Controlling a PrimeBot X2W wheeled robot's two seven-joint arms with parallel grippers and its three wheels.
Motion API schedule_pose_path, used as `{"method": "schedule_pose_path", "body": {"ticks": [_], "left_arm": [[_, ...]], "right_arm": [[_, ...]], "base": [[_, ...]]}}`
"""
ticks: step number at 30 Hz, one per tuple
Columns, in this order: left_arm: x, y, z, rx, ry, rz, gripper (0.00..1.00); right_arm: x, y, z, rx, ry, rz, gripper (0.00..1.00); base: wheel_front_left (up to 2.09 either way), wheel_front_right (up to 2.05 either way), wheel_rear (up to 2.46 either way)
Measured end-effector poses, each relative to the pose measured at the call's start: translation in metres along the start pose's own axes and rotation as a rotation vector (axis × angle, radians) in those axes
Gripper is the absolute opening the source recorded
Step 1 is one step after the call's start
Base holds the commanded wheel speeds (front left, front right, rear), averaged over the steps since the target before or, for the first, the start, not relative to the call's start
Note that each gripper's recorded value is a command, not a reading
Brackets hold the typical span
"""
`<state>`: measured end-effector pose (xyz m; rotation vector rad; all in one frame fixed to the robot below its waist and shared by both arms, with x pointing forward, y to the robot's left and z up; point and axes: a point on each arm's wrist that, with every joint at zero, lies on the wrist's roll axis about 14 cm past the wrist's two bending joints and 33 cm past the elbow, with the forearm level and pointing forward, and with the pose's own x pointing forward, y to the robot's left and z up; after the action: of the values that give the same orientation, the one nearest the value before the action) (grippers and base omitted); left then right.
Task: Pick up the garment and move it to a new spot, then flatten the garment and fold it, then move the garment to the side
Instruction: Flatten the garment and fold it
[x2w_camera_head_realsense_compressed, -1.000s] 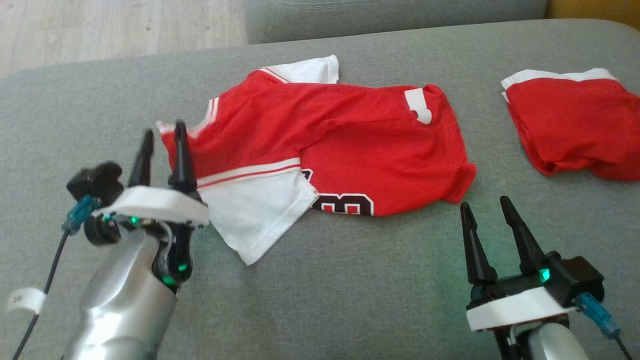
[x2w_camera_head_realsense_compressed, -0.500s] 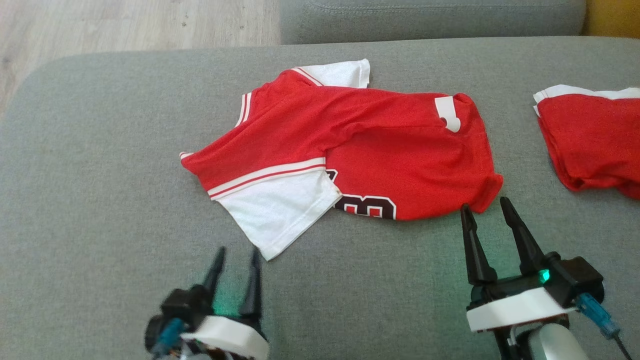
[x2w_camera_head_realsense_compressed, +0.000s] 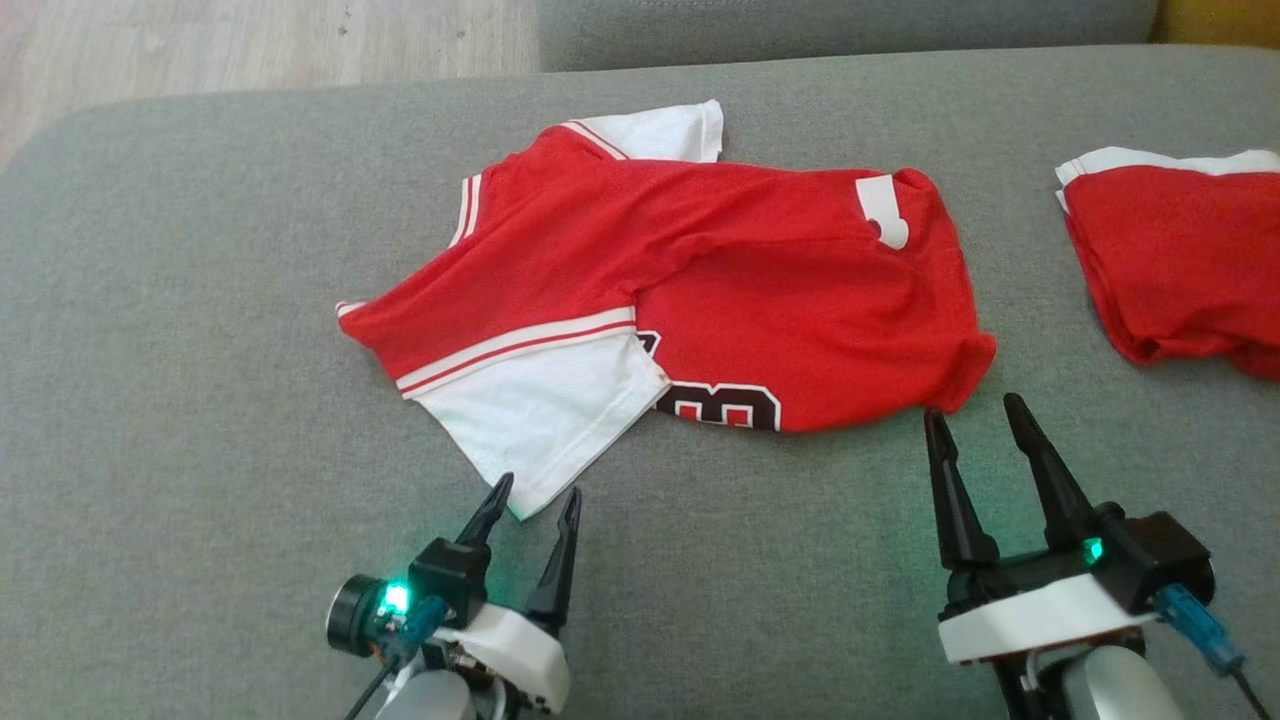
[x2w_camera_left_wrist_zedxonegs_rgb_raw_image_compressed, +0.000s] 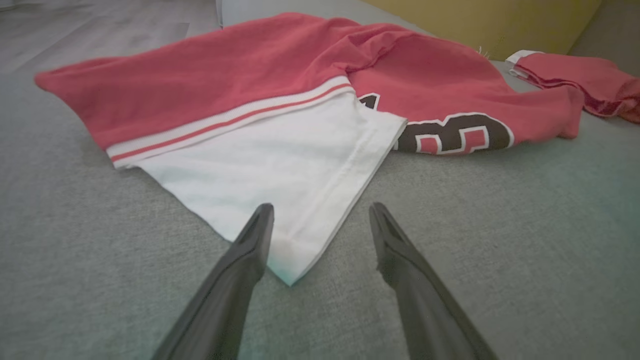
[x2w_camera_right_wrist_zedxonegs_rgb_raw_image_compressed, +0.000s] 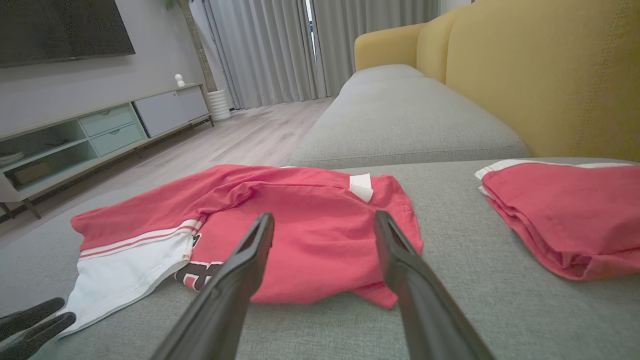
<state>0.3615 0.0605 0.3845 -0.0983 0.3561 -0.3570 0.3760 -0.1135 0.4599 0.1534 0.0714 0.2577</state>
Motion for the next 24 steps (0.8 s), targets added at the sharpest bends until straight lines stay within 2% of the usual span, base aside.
{"method": "schedule_pose_path", "body": {"ticks": [5,11,13,14,16,18,24], "left_arm": [[-0.005,0.008,-0.027,0.006,0.086,0.022,1.0],[0.001,0.013,-0.024,0.019,0.089,0.027,1.0],[0.002,0.014,-0.024,0.021,0.09,0.028,0.85],[0.001,0.013,-0.024,0.019,0.091,0.024,0.57],[0.001,0.014,-0.024,0.019,0.093,0.022,0.31],[0.002,0.014,-0.025,0.019,0.095,0.017,0.0],[0.002,0.013,-0.017,0.022,0.069,0.016,0.0]], "right_arm": [[0.0,-0.001,-0.002,0.001,0.004,-0.003,1.0],[0.001,-0.002,-0.001,0.001,0.003,-0.004,1.0],[0.003,-0.002,0.0,0.0,-0.001,-0.003,1.0],[0.003,-0.002,0.0,0.0,-0.002,-0.002,1.0],[0.004,-0.001,0.0,0.0,-0.001,-0.001,1.0],[0.004,-0.001,0.0,0.0,-0.001,-0.001,1.0],[0.004,-0.001,0.002,-0.003,-0.006,0.002,1.0]], "base": [[0.0,0.0,0.0],[0.0,0.0,0.0],[0.0,0.0,0.0],[0.0,0.0,0.0],[0.0,0.0,0.0],[0.0,0.0,0.0],[0.0,0.0,0.0]]}}
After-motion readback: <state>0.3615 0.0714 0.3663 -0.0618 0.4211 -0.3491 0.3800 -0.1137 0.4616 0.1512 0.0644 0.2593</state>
